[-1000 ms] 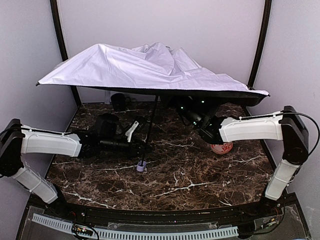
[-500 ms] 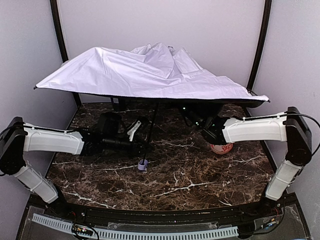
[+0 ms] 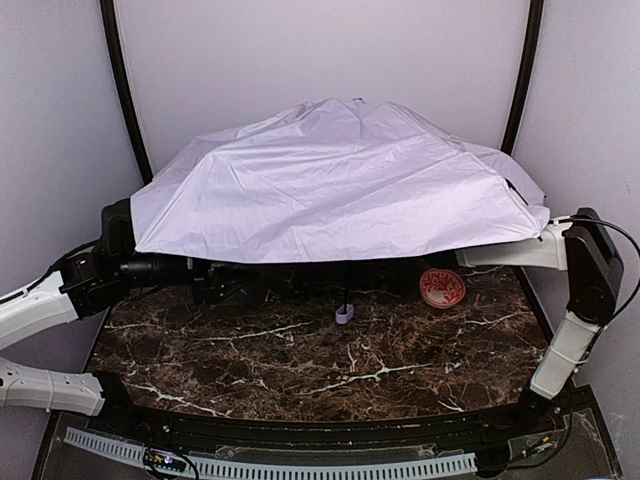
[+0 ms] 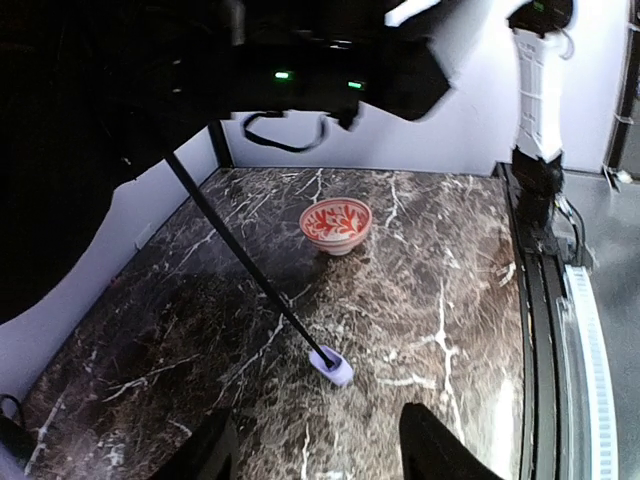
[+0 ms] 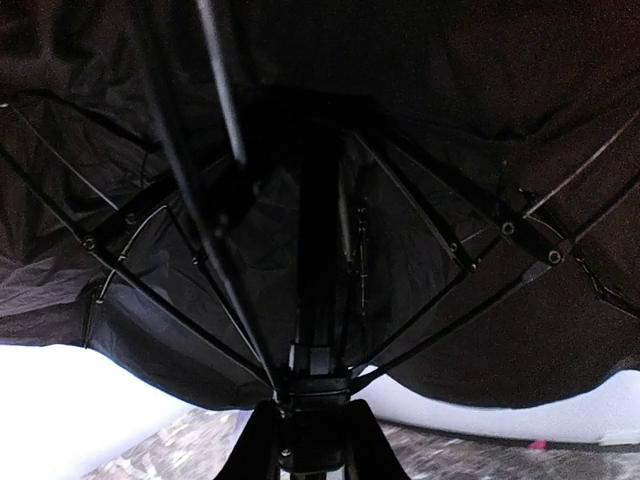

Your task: Put away the umbrella

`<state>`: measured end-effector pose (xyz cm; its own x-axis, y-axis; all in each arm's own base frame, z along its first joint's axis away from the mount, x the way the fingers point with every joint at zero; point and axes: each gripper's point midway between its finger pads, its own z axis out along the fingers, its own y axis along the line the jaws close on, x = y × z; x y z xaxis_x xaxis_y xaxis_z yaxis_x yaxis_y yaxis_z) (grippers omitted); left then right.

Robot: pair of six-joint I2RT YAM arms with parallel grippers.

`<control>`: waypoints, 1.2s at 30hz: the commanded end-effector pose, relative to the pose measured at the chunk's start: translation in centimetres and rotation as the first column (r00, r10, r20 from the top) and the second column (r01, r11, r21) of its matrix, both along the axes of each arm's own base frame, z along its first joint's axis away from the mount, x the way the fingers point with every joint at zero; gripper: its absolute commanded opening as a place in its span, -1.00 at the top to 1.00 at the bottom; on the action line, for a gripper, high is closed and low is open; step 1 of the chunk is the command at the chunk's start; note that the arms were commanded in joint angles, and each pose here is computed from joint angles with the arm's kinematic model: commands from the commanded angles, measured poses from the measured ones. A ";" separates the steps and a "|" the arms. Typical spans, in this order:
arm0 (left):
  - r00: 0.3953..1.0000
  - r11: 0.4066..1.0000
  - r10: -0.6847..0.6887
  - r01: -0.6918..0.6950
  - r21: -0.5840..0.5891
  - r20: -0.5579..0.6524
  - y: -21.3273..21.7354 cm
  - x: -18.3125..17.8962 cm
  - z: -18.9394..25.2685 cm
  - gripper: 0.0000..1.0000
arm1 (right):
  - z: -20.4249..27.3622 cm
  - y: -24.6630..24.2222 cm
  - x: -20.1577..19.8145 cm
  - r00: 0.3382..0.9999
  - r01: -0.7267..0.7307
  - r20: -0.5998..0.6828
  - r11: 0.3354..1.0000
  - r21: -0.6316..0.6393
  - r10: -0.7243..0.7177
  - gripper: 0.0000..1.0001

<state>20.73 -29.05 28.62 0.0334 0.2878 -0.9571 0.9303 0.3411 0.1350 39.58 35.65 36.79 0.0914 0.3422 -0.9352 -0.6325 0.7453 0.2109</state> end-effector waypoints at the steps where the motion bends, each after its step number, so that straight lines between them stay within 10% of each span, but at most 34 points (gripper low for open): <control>1: 0.997 0.984 -0.082 0.082 0.157 -0.007 2.7 -3.6 -3.8 -0.15 | 7.8 -3.8 0.4 0.985 0.039 0.156 0.984 0.172 -0.066 1.00; 8: 0.995 0.992 -0.064 0.056 0.111 0.072 4.6 -5.2 1.9 -0.33 | 11.8 -5.8 1.1 0.957 0.058 0.270 0.984 0.171 -0.104 1.00; 22: 0.864 0.892 -0.421 0.450 -0.045 0.277 5.5 -14.3 16.3 -0.50 | 9.9 -9.8 6.9 0.968 0.041 0.244 0.997 0.060 -0.054 1.00; 26: 0.964 0.971 -0.114 0.159 -0.178 0.240 5.3 -8.5 19.2 -0.54 | 10.0 -8.7 6.8 0.970 -0.026 0.243 0.999 0.044 0.014 1.00; 30: 0.961 0.928 0.269 -0.241 -0.285 0.062 5.6 0.2 23.3 -0.71 | 10.1 -6.7 5.7 0.964 -0.083 0.254 0.996 0.028 0.073 1.00; 36: 0.920 0.867 0.378 -0.392 -0.307 -0.107 5.2 9.3 24.5 -0.83 | 10.6 -2.3 2.1 0.942 -0.184 0.290 0.983 0.016 0.171 1.00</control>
